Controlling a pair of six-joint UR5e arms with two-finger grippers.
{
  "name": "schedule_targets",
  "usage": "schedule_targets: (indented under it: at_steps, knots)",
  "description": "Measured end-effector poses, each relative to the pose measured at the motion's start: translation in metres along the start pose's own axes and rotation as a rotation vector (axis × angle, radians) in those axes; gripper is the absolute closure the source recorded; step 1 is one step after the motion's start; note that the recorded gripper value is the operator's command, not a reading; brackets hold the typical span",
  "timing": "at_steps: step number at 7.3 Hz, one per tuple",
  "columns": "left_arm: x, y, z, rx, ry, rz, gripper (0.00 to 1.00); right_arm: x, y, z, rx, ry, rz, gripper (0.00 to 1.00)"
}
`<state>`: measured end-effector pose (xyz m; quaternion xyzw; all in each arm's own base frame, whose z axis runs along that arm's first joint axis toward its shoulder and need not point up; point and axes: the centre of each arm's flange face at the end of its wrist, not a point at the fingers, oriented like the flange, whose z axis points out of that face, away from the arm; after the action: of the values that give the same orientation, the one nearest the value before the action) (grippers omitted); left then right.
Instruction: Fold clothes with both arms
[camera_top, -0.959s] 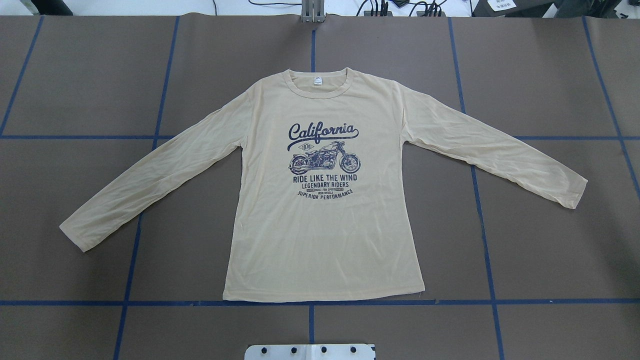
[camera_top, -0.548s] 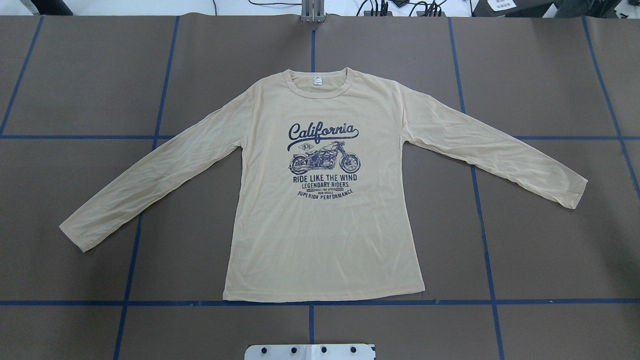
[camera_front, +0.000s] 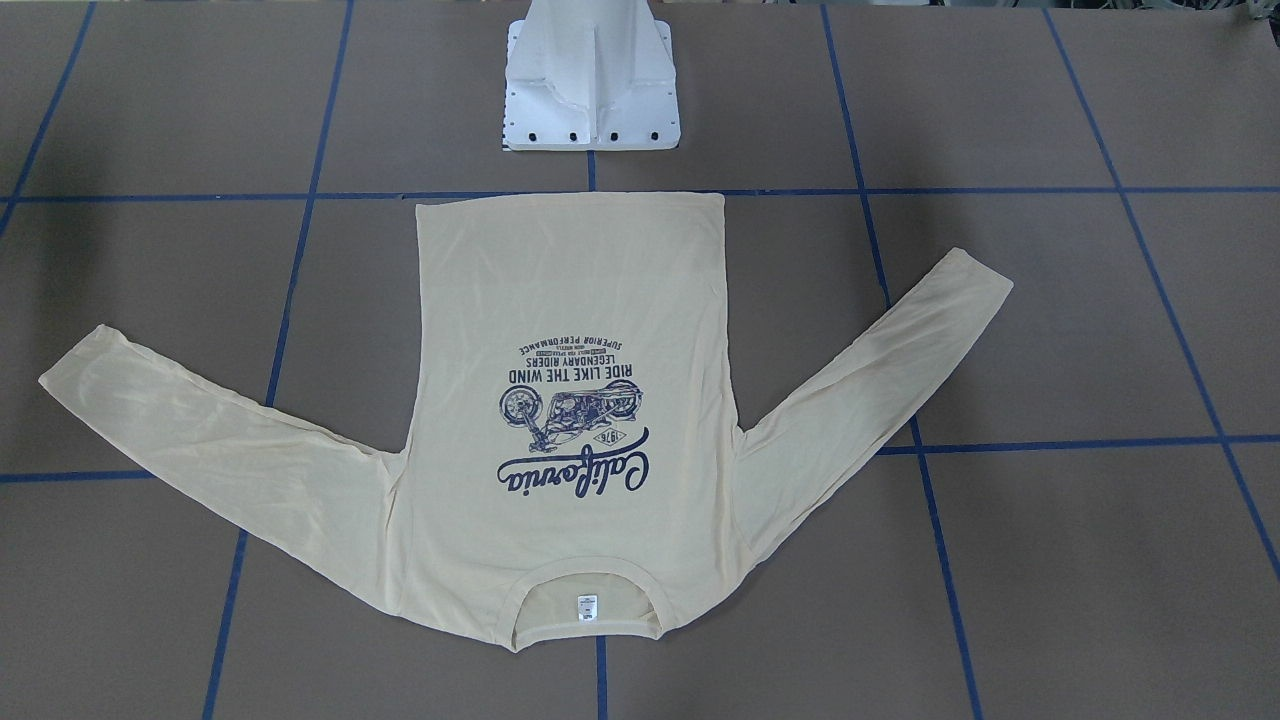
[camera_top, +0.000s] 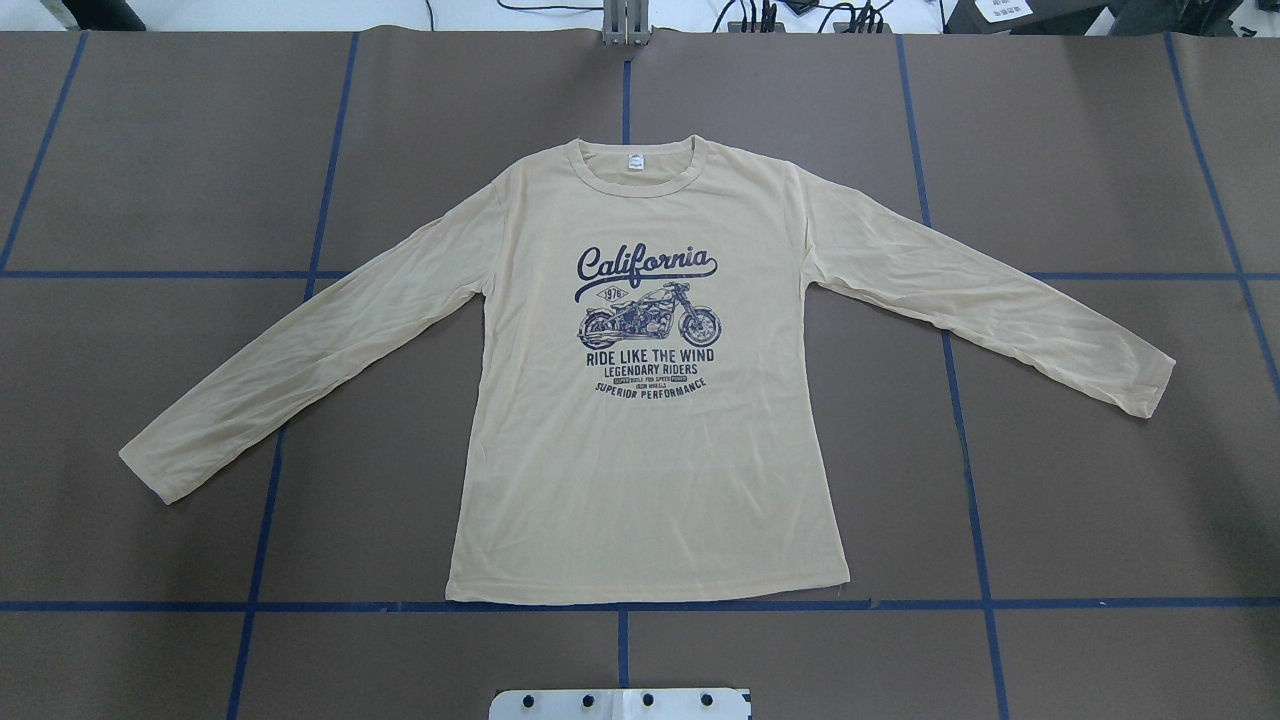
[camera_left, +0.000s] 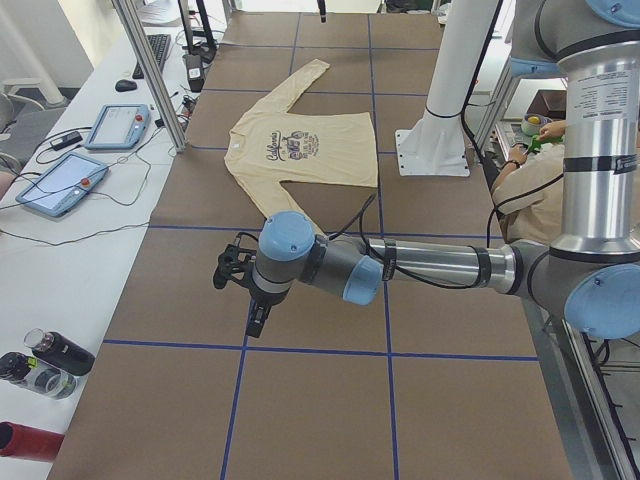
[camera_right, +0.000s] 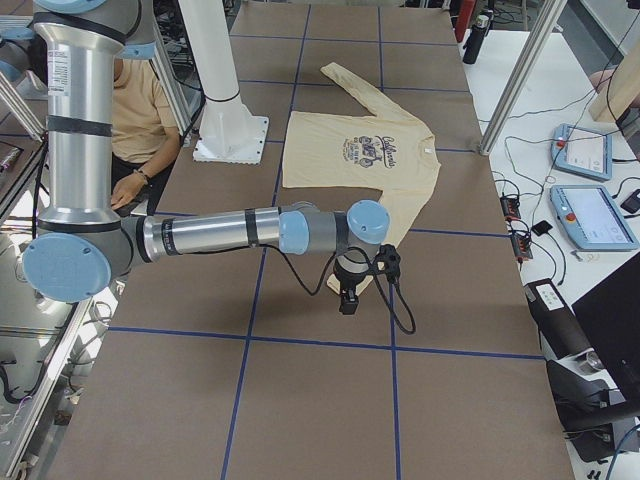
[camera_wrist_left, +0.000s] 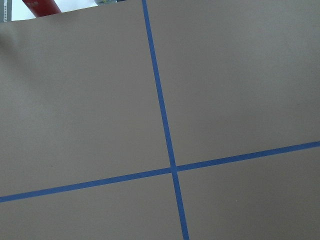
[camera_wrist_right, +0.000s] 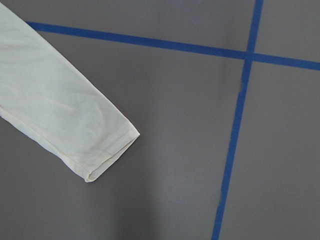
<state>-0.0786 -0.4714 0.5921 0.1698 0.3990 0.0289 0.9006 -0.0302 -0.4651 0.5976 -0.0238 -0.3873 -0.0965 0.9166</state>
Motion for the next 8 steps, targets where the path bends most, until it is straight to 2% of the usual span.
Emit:
schedule_targets:
  at_steps: [1,3,5,6,8]
  knots:
    - [0.005,0.005,0.002,0.008,0.050,0.017,0.00,-0.015,-0.011,0.011,-0.012,-0.008,-0.009,0.00]
    - [0.011,0.015,0.007,0.016,0.110,0.040,0.00,-0.024,-0.029,0.047,0.027,-0.026,0.080,0.02]
    - [0.015,0.017,0.013,0.007,0.121,0.036,0.00,-0.025,-0.037,0.092,0.077,-0.059,0.193,0.07]
    - [0.016,0.017,0.013,0.005,0.125,0.024,0.00,-0.029,-0.036,0.108,0.077,-0.068,0.239,0.10]
    - [0.019,0.015,0.012,0.006,0.130,-0.022,0.00,-0.037,-0.047,0.119,0.075,-0.073,0.262,0.13]
